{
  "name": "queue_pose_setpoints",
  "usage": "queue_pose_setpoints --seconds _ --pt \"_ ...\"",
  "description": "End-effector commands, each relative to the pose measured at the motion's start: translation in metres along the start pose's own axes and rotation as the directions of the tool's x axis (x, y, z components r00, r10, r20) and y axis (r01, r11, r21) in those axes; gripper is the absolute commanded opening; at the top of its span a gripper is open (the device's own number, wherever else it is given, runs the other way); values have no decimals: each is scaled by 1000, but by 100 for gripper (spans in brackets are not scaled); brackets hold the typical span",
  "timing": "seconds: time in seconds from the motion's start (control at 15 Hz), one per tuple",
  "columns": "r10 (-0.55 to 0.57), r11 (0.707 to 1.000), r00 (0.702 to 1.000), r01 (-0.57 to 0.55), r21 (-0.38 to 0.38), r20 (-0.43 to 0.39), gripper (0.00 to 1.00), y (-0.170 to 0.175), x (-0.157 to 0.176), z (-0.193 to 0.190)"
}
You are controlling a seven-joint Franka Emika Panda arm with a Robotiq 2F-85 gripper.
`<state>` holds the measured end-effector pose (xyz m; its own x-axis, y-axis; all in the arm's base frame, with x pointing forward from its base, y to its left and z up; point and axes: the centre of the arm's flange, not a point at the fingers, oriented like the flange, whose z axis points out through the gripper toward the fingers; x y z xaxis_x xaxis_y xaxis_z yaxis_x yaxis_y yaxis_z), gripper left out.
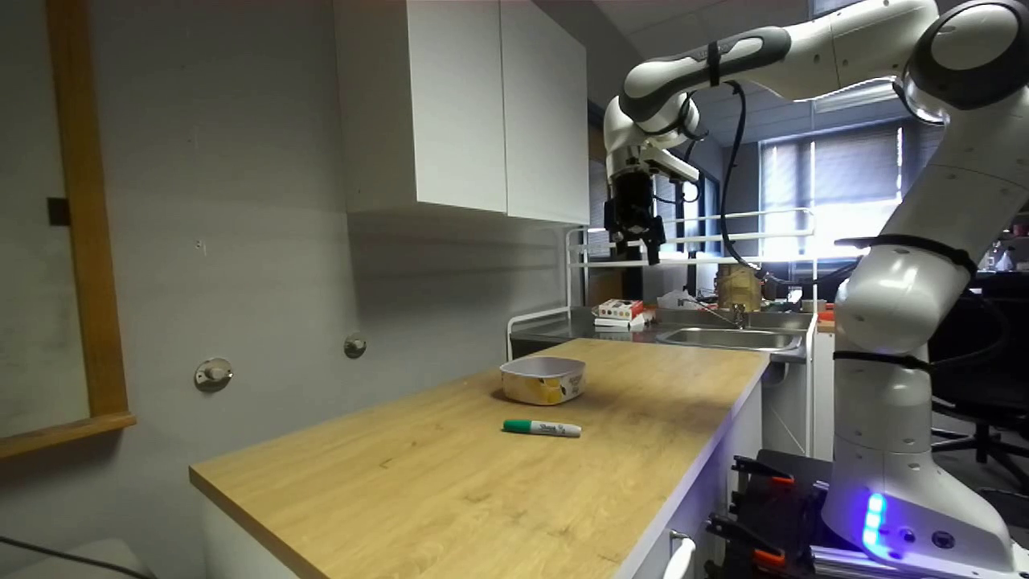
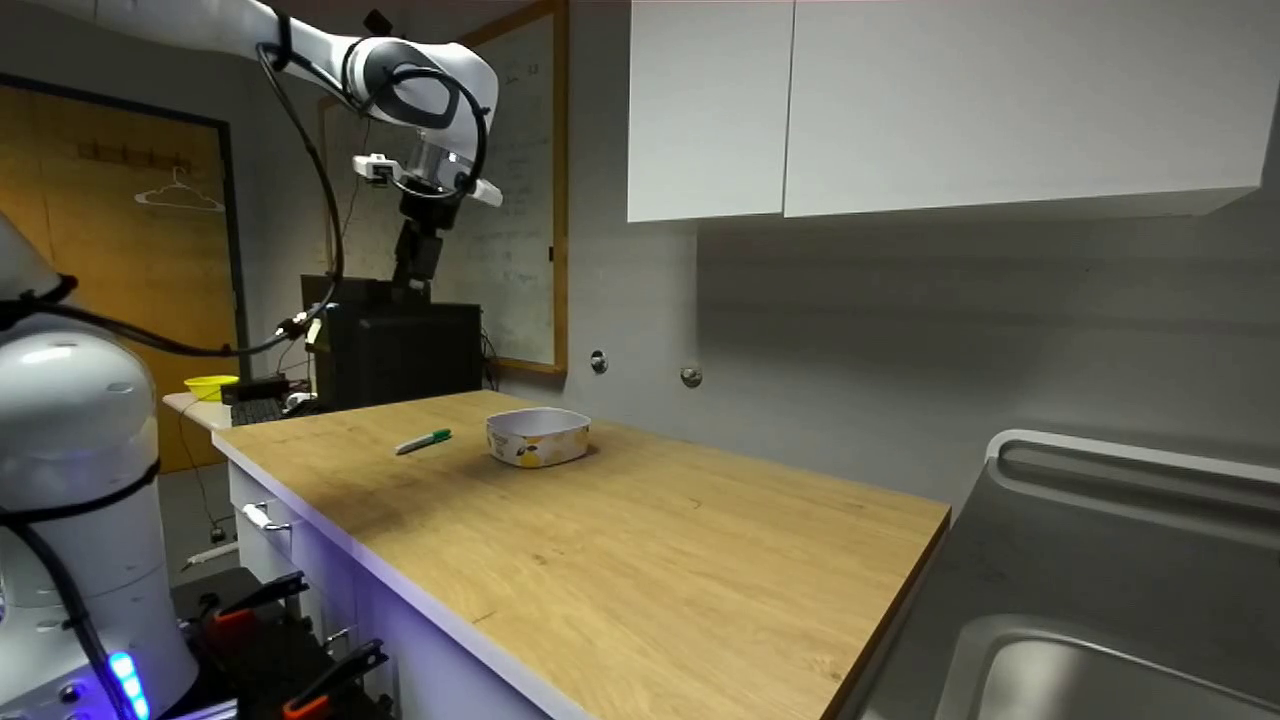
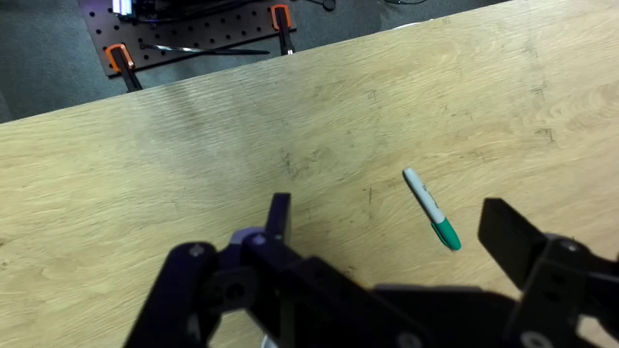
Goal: Put the marker in the bowl
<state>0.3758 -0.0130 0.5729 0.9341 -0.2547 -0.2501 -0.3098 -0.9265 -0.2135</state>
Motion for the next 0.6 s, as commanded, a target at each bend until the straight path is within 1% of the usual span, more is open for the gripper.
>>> queue_pose_setpoints --seconds 0.0,0.27,0.53 --pt "3 1000 1000 -3 -8 -2 100 -2 4 2" --pt "9 999 1000 -8 -51 14 100 -15 21 22" --pt "7 988 998 4 -156 68 100 -42 42 73"
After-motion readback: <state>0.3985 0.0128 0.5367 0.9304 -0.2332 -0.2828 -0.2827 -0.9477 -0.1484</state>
